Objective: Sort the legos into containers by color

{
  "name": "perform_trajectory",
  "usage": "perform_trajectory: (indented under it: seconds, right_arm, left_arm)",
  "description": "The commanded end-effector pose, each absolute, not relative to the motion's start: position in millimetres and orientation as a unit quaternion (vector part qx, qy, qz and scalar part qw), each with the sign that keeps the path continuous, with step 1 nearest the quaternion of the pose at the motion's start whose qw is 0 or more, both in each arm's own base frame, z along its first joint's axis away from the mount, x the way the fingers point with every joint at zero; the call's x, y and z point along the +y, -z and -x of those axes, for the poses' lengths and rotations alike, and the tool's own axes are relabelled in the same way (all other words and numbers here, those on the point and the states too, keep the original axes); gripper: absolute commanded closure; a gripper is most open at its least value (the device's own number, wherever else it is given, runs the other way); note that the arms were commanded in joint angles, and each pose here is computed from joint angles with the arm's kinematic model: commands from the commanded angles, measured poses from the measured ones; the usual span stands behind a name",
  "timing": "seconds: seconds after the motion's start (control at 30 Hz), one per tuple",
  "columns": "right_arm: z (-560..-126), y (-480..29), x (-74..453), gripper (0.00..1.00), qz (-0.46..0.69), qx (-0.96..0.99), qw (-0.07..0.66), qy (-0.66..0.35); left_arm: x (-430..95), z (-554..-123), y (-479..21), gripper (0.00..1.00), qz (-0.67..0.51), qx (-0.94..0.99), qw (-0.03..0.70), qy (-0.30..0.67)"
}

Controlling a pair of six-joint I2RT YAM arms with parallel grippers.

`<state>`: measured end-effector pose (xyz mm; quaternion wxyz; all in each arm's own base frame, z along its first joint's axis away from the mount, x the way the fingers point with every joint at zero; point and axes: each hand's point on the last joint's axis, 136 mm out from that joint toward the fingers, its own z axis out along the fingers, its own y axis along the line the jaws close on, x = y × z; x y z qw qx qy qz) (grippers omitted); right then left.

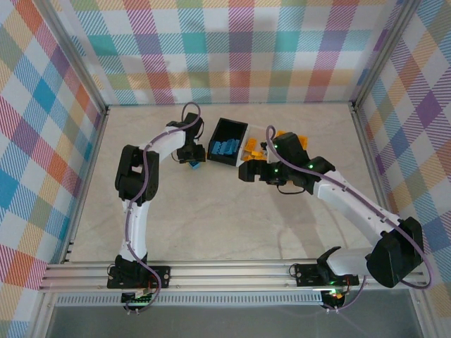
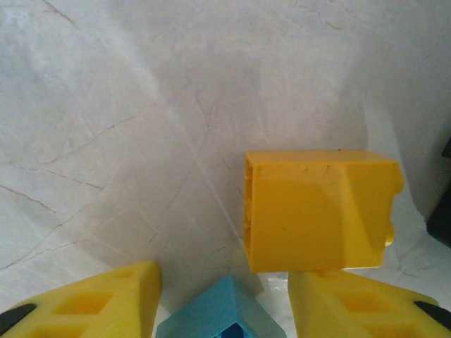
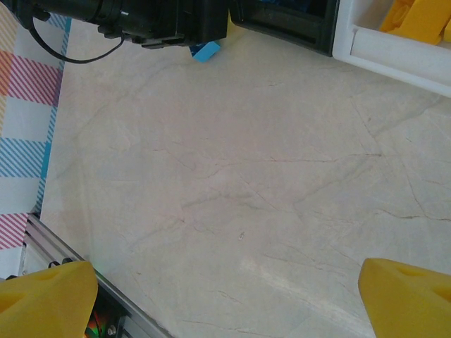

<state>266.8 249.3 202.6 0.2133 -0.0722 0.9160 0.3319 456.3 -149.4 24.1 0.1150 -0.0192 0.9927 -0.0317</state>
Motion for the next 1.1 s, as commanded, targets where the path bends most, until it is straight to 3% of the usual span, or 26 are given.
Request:
perform_trajectory:
  seconds: [0.0,0.7,0.87,1.07]
  right_arm:
    - [-271,-211,257,0.05,0.076,0.914,0.218,-0.334]
    - [-270,-207,268,0.03,0.108,0.908,0.230,-0.333]
    - [-261,-203,261,0.03,0.106,0.908,0.232,-0.332]
    - [-256,-202,254,0.03,0.103,0.909,0.236,-0.327]
  left_arm:
    - [-146,-442,-27,0.52,0.015,0.994,0.096,0.042]
    - [-134,-416,-102,0.55,0.046,0.990,0.116,0.070]
    - [-130,-405,-79,0.42,0.048,0.995,0.076,0.054]
    - [-134,-408,-57,0.39,0.062,0.994,0.063,0.060]
